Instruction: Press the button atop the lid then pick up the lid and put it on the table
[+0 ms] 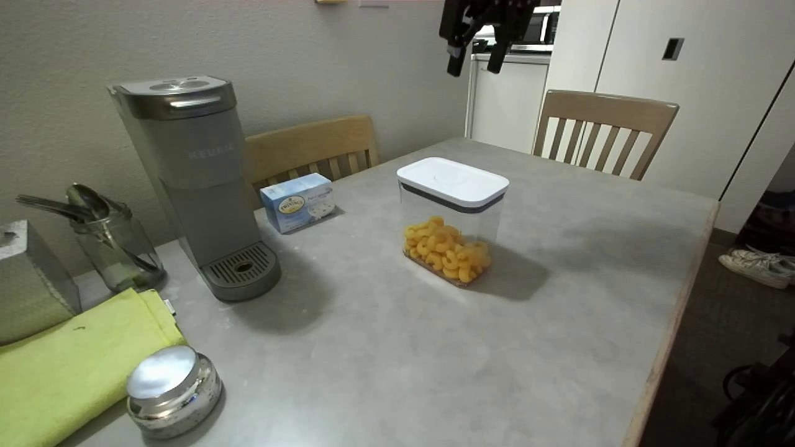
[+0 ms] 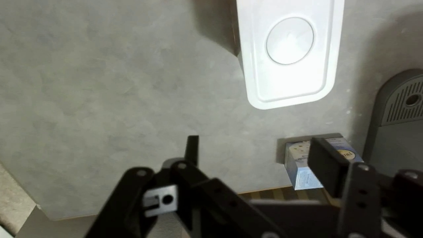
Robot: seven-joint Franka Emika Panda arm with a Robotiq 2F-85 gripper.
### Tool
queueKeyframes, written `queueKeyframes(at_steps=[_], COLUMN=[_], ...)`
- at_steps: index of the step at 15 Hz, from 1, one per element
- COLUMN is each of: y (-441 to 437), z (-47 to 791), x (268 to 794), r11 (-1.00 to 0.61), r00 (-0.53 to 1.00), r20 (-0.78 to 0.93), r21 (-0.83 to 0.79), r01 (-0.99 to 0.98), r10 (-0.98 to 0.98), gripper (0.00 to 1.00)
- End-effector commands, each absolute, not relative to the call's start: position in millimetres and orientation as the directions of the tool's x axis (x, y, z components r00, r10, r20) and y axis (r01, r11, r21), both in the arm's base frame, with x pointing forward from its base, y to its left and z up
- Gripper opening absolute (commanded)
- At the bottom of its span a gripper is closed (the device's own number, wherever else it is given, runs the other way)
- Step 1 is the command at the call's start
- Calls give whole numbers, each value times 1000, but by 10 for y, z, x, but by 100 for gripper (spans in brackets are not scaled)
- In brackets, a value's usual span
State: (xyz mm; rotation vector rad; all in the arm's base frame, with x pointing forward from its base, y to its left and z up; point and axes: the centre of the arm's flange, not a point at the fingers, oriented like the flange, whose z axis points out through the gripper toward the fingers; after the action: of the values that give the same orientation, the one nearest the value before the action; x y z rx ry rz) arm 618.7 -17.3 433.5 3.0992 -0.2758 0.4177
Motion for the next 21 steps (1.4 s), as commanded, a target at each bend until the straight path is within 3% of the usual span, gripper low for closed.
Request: queueKeyframes(at_steps=[1, 8, 9, 21], y=[-213, -117, -95, 21], z=[4312, 4243, 4226, 3941], x=[6308, 6347, 6355, 6316], r11=[-988, -989, -989, -988], r00=[957, 963, 966, 987], r20=[245, 229, 223, 162], r21=[-35, -83, -98, -155], r01=[-154, -123, -110, 26], r10=[-158, -140, -130, 0], gripper=[54, 3, 0, 0])
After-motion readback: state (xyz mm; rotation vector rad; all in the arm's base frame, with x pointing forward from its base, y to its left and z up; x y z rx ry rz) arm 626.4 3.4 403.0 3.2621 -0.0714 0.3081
